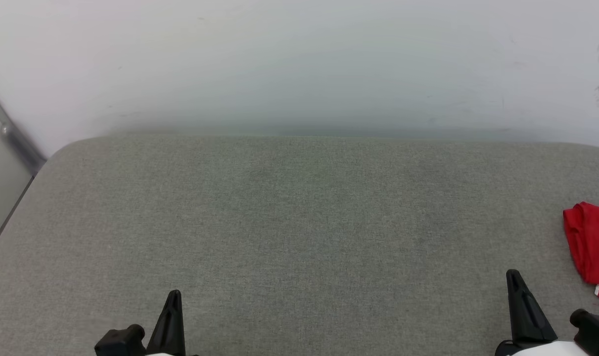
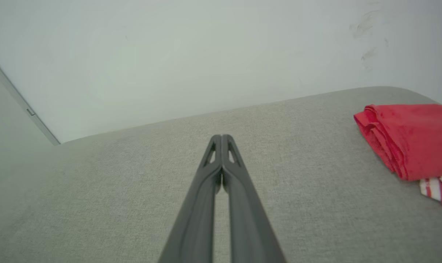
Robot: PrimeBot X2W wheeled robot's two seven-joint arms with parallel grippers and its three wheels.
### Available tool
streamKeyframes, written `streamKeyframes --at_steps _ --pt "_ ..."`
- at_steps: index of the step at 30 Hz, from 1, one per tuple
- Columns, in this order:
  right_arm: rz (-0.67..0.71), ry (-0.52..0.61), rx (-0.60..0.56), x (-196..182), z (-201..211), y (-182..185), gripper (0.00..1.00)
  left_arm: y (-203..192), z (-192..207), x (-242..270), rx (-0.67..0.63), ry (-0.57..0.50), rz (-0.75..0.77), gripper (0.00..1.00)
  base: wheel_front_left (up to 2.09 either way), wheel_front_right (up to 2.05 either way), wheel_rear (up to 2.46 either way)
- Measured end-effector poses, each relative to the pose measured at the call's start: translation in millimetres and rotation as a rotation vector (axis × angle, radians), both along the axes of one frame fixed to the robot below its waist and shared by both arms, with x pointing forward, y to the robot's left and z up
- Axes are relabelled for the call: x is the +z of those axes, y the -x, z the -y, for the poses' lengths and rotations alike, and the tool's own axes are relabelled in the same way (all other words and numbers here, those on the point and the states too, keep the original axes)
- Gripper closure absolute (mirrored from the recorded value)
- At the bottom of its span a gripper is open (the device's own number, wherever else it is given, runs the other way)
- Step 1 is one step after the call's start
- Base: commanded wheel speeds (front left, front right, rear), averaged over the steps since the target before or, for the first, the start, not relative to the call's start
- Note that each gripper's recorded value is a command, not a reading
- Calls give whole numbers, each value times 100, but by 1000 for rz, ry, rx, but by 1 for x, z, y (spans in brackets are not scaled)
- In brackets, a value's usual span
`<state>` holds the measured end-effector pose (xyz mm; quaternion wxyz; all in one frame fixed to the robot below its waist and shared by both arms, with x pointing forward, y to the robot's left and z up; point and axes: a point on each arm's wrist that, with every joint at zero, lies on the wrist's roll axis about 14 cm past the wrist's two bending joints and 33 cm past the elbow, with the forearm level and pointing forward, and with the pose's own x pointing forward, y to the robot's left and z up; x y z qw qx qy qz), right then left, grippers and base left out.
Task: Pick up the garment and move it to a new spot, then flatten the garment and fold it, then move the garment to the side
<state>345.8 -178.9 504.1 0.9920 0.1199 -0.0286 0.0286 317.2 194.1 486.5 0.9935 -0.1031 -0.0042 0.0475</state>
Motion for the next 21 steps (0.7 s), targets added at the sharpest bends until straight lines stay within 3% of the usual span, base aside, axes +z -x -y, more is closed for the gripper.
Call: streamKeyframes --at_steps 21 --pt "-56 -358 -43 -4 11 -12 100 -17 -8 -4 25 373 -24 100 0 0 0"
